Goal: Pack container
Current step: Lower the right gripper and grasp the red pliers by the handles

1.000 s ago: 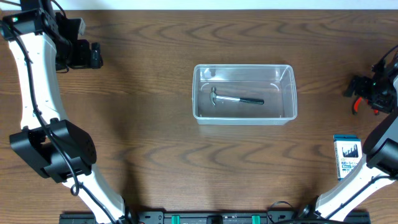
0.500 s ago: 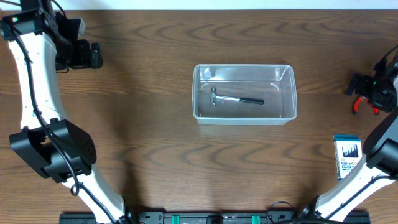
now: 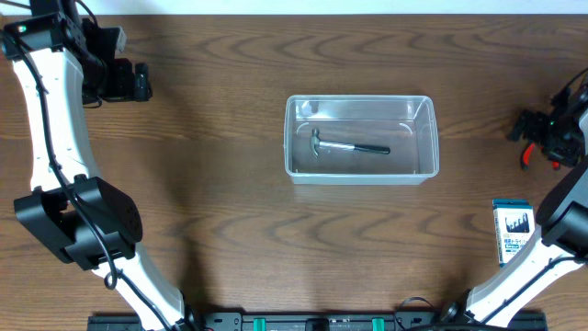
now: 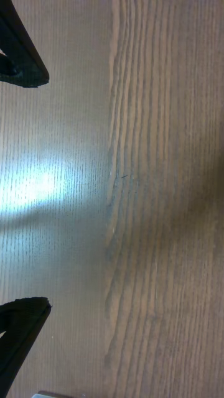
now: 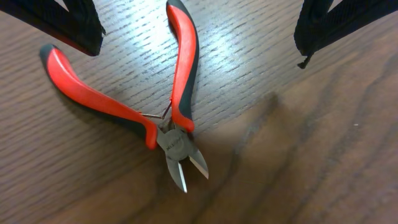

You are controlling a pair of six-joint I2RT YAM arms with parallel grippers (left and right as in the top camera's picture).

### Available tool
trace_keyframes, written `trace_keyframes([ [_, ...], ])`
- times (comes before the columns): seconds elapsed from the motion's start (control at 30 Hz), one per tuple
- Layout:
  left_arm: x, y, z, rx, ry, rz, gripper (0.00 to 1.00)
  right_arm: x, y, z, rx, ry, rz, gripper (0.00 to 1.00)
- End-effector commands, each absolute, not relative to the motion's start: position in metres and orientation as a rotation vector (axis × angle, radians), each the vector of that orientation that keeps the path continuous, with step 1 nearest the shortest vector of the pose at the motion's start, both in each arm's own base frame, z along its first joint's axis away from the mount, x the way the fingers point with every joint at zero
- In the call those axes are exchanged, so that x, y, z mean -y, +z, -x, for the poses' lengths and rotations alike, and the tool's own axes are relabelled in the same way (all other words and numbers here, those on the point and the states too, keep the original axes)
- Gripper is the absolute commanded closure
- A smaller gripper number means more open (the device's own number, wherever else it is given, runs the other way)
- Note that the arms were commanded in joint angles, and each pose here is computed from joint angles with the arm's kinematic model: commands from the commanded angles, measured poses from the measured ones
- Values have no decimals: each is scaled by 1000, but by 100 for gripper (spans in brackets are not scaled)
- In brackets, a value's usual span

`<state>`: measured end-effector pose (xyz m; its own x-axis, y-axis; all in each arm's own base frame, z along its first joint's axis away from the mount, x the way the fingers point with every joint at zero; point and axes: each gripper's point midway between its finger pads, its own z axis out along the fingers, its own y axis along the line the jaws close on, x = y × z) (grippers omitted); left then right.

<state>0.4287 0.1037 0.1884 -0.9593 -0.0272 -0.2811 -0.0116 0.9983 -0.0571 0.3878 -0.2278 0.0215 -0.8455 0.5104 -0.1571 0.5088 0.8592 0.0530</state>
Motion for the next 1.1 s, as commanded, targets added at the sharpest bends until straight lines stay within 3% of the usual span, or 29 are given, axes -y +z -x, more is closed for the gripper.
trace_keyframes([
  [0.0, -103, 181, -428, -2872, -105, 35, 2, 222, 14, -394, -2879, 24, -793, 1],
  [1.07, -103, 181, -428, -2872, -105, 35, 2, 232, -5, -385, -2920, -69, -847, 1],
])
